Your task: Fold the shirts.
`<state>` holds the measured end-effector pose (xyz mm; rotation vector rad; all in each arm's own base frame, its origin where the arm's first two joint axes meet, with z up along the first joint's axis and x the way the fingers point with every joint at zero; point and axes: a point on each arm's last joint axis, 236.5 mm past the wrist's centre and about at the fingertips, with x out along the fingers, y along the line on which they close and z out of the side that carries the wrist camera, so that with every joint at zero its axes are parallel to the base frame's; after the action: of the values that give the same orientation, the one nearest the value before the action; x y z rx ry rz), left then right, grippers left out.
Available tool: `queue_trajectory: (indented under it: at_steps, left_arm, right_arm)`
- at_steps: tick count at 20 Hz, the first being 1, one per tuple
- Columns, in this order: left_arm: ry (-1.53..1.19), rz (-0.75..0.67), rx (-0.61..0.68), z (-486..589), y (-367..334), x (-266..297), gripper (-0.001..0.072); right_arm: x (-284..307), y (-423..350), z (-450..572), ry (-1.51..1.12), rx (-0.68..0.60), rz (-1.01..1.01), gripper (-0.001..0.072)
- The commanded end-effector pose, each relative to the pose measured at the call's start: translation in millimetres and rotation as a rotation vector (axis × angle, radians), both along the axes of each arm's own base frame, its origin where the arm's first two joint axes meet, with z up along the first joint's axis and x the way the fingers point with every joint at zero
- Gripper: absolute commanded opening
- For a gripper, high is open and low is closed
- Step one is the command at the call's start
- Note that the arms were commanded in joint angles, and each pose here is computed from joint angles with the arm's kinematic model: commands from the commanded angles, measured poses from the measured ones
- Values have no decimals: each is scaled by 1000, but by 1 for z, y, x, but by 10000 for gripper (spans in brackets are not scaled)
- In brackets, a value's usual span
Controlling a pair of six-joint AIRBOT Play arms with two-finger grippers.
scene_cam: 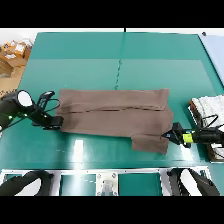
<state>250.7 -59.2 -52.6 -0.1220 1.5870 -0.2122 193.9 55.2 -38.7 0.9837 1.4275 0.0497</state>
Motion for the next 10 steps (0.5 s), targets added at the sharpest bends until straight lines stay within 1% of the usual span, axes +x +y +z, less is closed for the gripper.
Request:
queue_trajectory:
  at_steps: [1, 2, 5, 10]
  left_arm:
    - [-83, -17, -27, 22, -6, 23, 20]
    - [-130, -7, -42, 30, -10, 36, 19]
    - [-240, -1, -73, 49, -17, 72, 19]
    - [-278, 20, -99, 44, -24, 128, 20]
  right_arm:
    - [37, 7, 49, -170, 58, 0, 16]
    - [49, 9, 62, -212, 68, 1, 16]
    - [84, 8, 72, -259, 41, 26, 16]
    - [168, 5, 49, -259, 7, 50, 16]
